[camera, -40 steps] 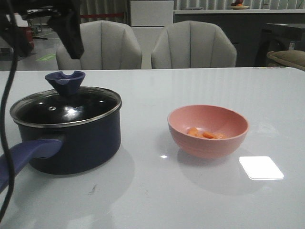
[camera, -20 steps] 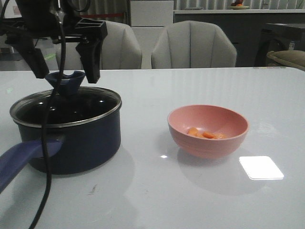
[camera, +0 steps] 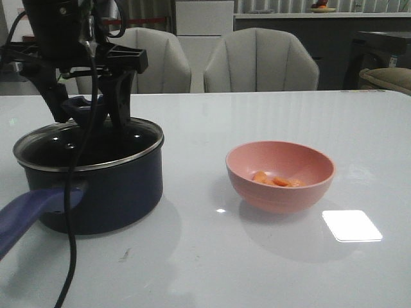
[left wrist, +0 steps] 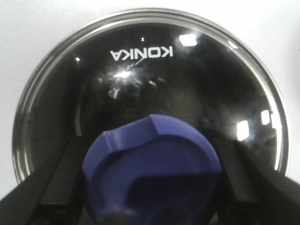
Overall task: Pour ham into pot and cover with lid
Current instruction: 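Lower the left gripper onto the blue knob of the pot lid, then grasp the blue knob and lift the glass lid off the pot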
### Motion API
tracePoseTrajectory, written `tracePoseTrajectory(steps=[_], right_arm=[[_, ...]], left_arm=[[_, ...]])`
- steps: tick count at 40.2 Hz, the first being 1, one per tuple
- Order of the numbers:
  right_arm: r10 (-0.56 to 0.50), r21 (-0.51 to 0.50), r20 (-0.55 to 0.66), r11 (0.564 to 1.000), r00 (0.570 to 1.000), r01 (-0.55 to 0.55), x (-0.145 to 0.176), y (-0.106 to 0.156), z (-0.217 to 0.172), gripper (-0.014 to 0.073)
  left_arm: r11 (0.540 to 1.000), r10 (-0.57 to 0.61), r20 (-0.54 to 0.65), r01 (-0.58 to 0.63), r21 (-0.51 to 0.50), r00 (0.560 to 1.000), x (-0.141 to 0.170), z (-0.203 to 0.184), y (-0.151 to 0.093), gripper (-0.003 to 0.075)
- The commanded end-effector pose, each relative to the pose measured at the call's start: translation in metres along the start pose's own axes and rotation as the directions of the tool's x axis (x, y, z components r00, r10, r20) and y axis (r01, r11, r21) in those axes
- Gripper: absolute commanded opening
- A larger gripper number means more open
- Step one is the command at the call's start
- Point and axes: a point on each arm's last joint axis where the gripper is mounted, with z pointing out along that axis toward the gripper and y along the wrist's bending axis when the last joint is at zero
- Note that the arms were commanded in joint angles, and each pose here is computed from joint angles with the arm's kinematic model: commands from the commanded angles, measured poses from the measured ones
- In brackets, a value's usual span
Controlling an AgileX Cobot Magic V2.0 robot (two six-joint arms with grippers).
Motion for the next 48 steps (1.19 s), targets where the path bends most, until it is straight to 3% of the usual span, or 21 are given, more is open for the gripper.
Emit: tracePoseTrajectory(steps=[1, 11, 18, 29, 38, 43, 48], right_arm=[[0.001, -0.005, 0.112, 1.0, 0.994, 0.0, -0.011, 0.0, -0.002, 0.016], [0.001, -0.005, 0.112, 1.0, 0.994, 0.0, -0.011, 0.0, -0.002, 0.016], [0.001, -0.005, 0.112, 1.0, 0.994, 0.0, -0.011, 0.0, -0.002, 0.016], [0.001, -0.005, 0.112, 1.0, 0.994, 0.0, -0.011, 0.0, -0.002, 0.016], [0.001, -0.005, 0.112, 1.0, 0.994, 0.0, -0.011, 0.0, -0.002, 0.016], [0.001, -0.005, 0.112, 1.0, 0.994, 0.0, -0.011, 0.0, -0.002, 0.016], [0.001, -0.005, 0.112, 1.0, 0.994, 0.0, -0.011, 0.0, -0.002, 0.016]], left_arm=[[1.0, -0.01, 0.102, 0.008, 0.023, 0.995, -0.006, -0.027, -0.001, 0.0284], [1.0, -0.003, 0.159, 0.0, 0.019, 0.987, -0.005, -0.046, 0.002, 0.0284], [1.0, -0.019, 0.225, 0.021, -0.01, 0.974, -0.005, -0.068, 0.02, 0.028], [0.988, -0.098, 0.255, 0.124, -0.087, 0.962, 0.008, -0.088, 0.087, 0.028], [0.953, -0.239, 0.252, 0.276, -0.122, 0.938, 0.041, -0.071, 0.158, 0.028], [0.94, -0.284, 0.222, 0.316, -0.125, 0.933, 0.06, -0.047, 0.181, 0.0281], [0.935, -0.298, 0.215, 0.33, -0.131, 0.93, 0.072, -0.027, 0.188, 0.0281]])
